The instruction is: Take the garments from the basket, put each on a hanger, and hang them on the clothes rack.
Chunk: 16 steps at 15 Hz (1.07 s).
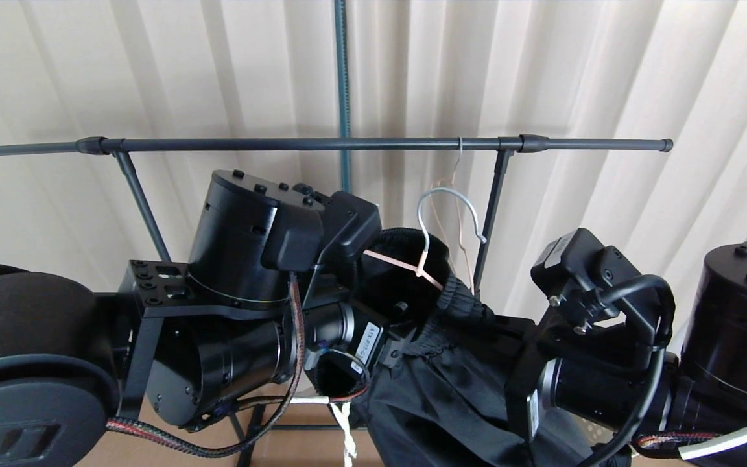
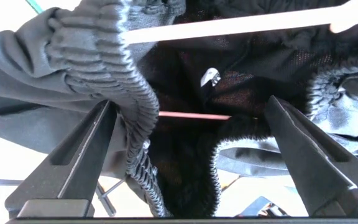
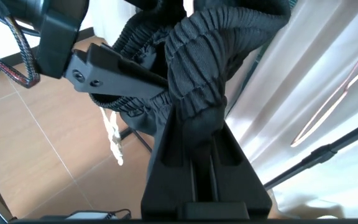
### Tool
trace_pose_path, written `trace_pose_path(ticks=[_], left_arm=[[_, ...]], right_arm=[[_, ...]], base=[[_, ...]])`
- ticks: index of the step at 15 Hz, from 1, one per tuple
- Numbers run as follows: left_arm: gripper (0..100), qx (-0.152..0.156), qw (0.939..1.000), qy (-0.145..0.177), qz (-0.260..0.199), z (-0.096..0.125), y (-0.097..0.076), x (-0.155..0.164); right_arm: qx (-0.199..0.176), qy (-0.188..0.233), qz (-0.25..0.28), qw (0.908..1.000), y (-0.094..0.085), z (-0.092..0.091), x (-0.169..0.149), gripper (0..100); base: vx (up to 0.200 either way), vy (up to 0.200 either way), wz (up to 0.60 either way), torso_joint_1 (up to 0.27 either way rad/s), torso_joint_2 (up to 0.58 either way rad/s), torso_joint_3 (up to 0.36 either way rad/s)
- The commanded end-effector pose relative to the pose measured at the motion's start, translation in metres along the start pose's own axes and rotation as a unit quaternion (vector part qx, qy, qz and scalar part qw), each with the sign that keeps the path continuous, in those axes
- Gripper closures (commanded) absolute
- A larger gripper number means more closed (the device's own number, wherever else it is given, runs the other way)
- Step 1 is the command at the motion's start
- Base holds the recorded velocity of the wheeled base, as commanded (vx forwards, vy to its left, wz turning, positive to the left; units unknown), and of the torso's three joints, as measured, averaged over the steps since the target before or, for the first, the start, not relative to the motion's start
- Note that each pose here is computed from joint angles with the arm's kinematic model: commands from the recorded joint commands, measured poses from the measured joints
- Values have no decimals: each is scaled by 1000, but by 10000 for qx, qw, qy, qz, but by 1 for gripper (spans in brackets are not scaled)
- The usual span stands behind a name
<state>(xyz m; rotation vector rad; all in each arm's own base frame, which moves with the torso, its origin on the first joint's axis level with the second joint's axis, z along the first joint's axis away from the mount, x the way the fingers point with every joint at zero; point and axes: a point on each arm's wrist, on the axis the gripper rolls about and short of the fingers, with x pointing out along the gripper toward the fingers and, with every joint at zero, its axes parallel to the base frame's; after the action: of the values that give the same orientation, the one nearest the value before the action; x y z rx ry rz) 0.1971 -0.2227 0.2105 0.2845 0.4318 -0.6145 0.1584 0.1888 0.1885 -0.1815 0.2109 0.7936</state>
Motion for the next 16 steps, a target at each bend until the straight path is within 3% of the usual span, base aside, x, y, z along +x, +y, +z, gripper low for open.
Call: trace_pose_path(ticks=[1, 6, 16], left_arm=[[0, -40, 9999, -155, 24, 2, 5, -17], [0, -65, 9997, -211, 45, 1, 8, -25], [0, -46, 9999, -100, 20, -7, 8, -25]], right_arm=[[6, -64, 85, 9999, 0, 2, -4, 100], [88, -50, 150, 9998, -3, 1, -3, 100], [238, -53, 104, 9996, -24, 0, -1, 100]], base=[[0, 0, 0, 0, 0, 0], [0, 0, 0, 0, 0, 0], [0, 0, 0, 0, 0, 0]])
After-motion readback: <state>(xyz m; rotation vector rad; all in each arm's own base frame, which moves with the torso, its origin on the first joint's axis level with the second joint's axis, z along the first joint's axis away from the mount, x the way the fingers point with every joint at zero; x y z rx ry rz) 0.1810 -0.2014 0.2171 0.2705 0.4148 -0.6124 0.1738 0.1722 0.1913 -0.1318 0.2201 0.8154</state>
